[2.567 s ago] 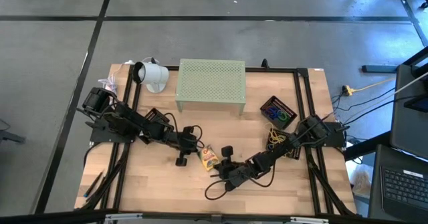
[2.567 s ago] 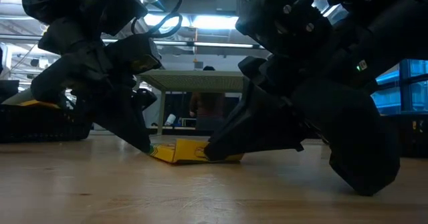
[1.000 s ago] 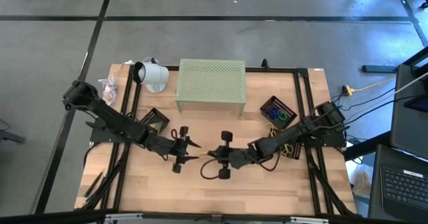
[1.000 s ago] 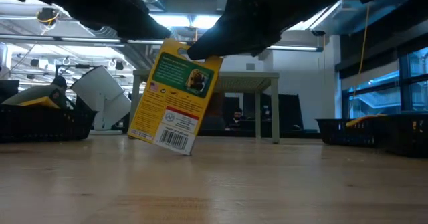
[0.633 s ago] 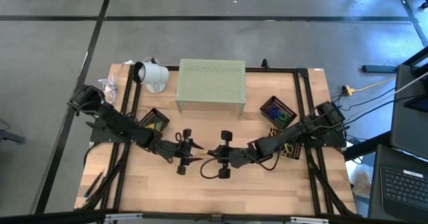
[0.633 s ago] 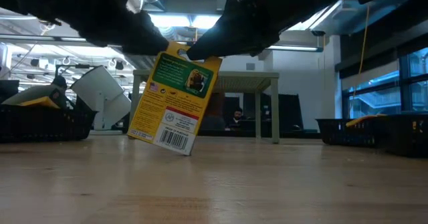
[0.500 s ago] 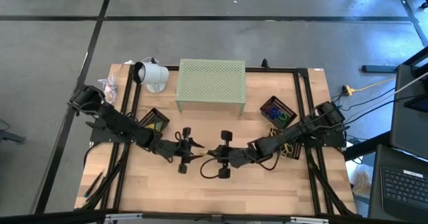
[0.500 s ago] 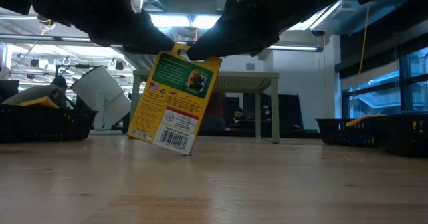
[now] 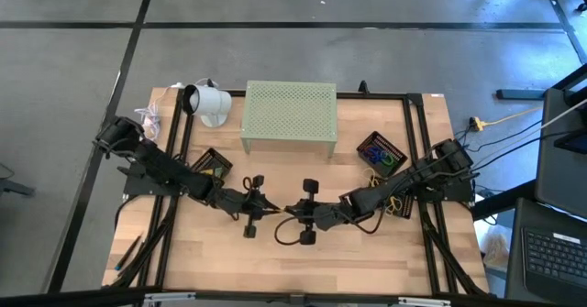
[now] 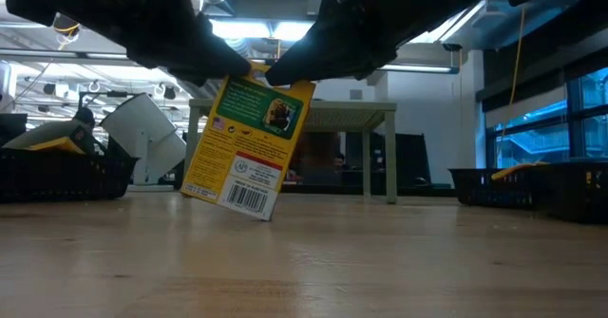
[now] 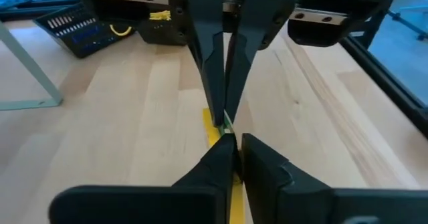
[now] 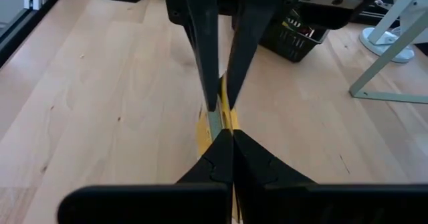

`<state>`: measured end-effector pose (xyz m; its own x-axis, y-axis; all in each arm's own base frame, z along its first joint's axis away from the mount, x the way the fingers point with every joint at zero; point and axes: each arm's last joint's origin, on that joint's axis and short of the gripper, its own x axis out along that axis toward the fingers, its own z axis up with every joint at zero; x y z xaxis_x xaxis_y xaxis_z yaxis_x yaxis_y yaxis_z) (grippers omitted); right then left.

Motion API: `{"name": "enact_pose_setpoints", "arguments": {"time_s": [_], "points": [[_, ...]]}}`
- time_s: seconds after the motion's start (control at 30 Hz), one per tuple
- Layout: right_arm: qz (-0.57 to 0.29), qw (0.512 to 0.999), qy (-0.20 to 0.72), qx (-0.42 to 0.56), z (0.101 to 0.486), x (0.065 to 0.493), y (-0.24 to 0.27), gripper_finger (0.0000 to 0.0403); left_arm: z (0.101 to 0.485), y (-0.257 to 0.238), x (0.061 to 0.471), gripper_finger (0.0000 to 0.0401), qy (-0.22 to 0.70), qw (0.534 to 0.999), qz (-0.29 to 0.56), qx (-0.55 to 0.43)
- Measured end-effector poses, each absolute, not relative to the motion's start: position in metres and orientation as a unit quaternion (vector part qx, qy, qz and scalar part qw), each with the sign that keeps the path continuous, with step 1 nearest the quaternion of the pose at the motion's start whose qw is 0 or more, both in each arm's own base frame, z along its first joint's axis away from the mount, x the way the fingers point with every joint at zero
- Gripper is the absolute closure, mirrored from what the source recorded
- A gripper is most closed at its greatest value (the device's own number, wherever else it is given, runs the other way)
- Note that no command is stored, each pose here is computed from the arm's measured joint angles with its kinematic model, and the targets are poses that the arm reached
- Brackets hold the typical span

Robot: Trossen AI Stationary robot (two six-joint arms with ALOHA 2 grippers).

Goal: Pick & Place Office Desk Supplies
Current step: Put the yellow crayon box into the bottom left black bin

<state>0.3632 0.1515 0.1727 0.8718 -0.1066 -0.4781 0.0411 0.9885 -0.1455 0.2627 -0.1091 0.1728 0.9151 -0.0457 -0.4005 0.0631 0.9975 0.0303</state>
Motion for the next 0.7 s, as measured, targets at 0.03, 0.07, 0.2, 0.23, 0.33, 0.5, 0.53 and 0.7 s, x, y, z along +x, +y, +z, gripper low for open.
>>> {"name": "enact_pose_setpoints", "arguments": {"time_s": [0.03,0.07,0.2,0.23,0.33,0.5,0.53,0.7], "points": [[-0.038,0.965,0.250,-0.065,0.1727,0.3632,0.1515,0.0403,0.1727,-0.1079,0.2632,0.0379,0.204,0.978,-0.027,0.023],[-0.038,0.965,0.250,-0.065,0.1727,0.3632,0.1515,0.0403,0.1727,-0.1065,0.2637,0.0381,0.205,0.978,-0.025,0.022],[-0.039,0.965,0.251,-0.066,0.1726,0.3632,0.1513,0.0403,0.1725,-0.1033,0.2651,0.0397,0.207,0.978,-0.024,0.012],[-0.039,0.965,0.251,-0.066,0.1726,0.3632,0.1513,0.0403,0.1725,-0.1032,0.2652,0.0398,0.207,0.978,-0.026,0.012],[-0.039,0.965,0.251,-0.066,0.1726,0.3632,0.1513,0.0402,0.1725,-0.1035,0.2651,0.0399,0.207,0.978,-0.029,0.011],[-0.047,0.966,0.250,-0.053,0.1724,0.3633,0.1505,0.0366,0.1724,-0.1042,0.2649,0.0399,0.208,0.977,-0.034,0.010],[-0.047,0.966,0.251,-0.052,0.1724,0.3634,0.1502,0.0352,0.1723,-0.1042,0.2648,0.0399,0.209,0.977,-0.036,0.010],[-0.049,0.966,0.251,-0.037,0.1724,0.3644,0.1481,0.0257,0.1723,-0.1039,0.2648,0.0400,0.208,0.978,-0.028,0.012]]}}
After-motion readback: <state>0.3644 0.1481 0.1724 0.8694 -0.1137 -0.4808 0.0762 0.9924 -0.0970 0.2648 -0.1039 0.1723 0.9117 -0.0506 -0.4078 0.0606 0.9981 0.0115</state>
